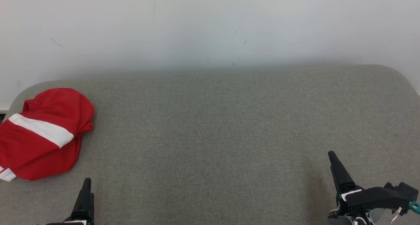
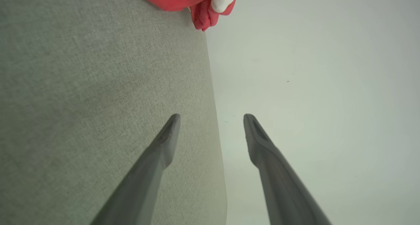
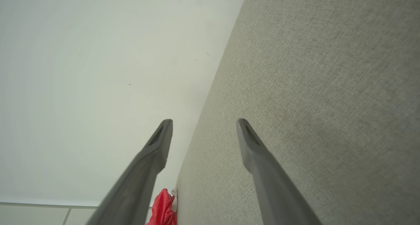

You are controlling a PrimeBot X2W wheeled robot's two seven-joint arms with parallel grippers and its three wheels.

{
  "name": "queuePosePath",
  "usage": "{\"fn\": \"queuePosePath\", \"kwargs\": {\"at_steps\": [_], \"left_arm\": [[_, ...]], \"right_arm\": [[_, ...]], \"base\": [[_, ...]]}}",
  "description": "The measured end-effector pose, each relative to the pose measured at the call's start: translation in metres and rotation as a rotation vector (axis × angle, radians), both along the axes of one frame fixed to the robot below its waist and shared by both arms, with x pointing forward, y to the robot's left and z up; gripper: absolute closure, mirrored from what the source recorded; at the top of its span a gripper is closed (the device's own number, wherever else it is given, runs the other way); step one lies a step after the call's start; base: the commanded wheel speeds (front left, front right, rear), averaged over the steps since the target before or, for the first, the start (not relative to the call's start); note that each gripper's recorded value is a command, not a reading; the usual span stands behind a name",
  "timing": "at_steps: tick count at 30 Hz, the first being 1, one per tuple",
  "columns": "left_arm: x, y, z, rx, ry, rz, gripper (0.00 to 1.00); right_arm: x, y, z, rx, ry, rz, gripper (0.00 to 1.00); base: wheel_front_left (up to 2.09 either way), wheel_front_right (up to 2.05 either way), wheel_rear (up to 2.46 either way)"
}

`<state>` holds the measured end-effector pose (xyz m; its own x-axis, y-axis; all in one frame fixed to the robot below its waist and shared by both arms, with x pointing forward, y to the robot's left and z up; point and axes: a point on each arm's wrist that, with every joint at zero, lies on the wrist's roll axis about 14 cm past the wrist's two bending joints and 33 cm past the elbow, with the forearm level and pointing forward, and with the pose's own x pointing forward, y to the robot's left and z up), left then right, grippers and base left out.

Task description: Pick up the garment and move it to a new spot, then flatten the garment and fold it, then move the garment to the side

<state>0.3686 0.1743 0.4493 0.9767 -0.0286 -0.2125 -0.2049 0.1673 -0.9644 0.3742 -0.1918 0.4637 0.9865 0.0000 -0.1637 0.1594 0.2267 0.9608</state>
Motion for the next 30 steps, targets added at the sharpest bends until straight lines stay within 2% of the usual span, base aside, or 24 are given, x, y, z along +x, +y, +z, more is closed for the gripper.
{"fn": "queuePosePath", "kwargs": {"at_steps": [1, 2, 30], "left_arm": [[0.001, 0.0, 0.0, 0.016, 0.0, 0.0, 0.0], [0.006, -0.004, 0.005, 0.217, -0.005, -0.064, 0.0], [0.008, 0.007, 0.01, 0.726, -0.015, -0.093, 0.0]], "right_arm": [[0.0, 0.001, 0.0, -0.016, 0.0, 0.003, 0.0], [0.006, 0.004, 0.006, -0.196, 0.002, 0.049, 0.0], [0.01, 0.0, 0.016, -0.683, -0.008, 0.125, 0.0]], "base": [[0.0, 0.0, 0.0], [0.0, 0.0, 0.0], [0.0, 0.0, 0.0]]}}
